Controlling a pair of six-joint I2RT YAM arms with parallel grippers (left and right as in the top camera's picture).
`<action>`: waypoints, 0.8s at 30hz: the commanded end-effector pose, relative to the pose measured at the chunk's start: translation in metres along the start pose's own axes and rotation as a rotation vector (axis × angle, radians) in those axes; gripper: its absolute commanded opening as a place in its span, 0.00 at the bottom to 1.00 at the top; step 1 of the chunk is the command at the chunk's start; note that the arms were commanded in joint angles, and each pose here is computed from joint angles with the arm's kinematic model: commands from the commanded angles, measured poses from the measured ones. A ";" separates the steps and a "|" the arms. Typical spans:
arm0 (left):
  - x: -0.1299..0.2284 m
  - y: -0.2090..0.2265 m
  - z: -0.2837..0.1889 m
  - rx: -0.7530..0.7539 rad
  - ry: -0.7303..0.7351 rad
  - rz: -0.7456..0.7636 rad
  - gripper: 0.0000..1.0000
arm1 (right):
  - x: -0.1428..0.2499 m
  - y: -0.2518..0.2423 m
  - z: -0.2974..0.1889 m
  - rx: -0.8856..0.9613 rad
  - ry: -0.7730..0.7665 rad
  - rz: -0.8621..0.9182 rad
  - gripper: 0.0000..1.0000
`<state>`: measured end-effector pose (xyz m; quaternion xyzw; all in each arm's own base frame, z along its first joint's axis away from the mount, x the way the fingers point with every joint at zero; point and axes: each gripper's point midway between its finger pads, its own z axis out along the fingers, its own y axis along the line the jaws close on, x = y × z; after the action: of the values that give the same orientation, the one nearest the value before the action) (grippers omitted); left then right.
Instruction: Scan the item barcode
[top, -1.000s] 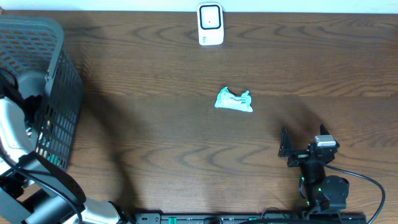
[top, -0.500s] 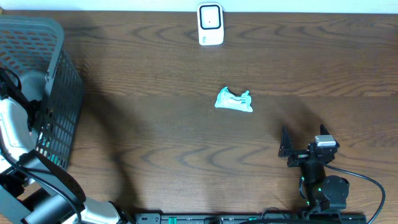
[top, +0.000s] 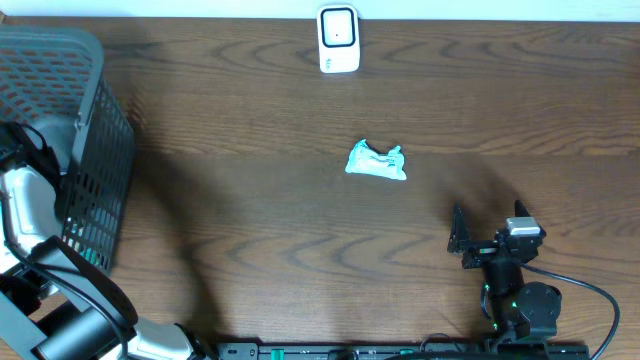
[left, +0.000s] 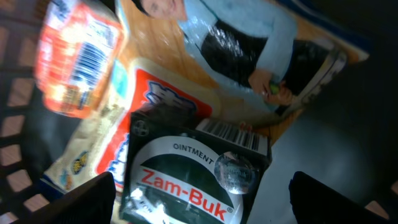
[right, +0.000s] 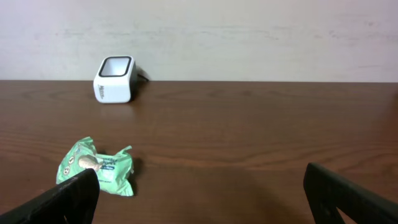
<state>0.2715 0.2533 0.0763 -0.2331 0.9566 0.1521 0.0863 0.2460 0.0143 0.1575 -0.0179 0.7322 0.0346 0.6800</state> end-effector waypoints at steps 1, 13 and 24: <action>0.010 -0.006 0.012 0.014 0.036 0.064 0.88 | 0.000 0.001 0.000 -0.006 -0.001 0.014 0.99; 0.014 0.028 0.027 -0.201 0.091 0.029 0.87 | 0.000 0.001 0.000 -0.006 -0.001 0.014 0.99; 0.008 0.042 0.023 -0.285 0.060 -0.066 0.77 | 0.000 0.001 0.000 -0.006 -0.001 0.014 0.99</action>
<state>0.2525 0.2903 0.0651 -0.2637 0.9279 0.2607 0.0389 0.2460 0.0143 0.1575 -0.0179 0.7322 0.0346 0.6800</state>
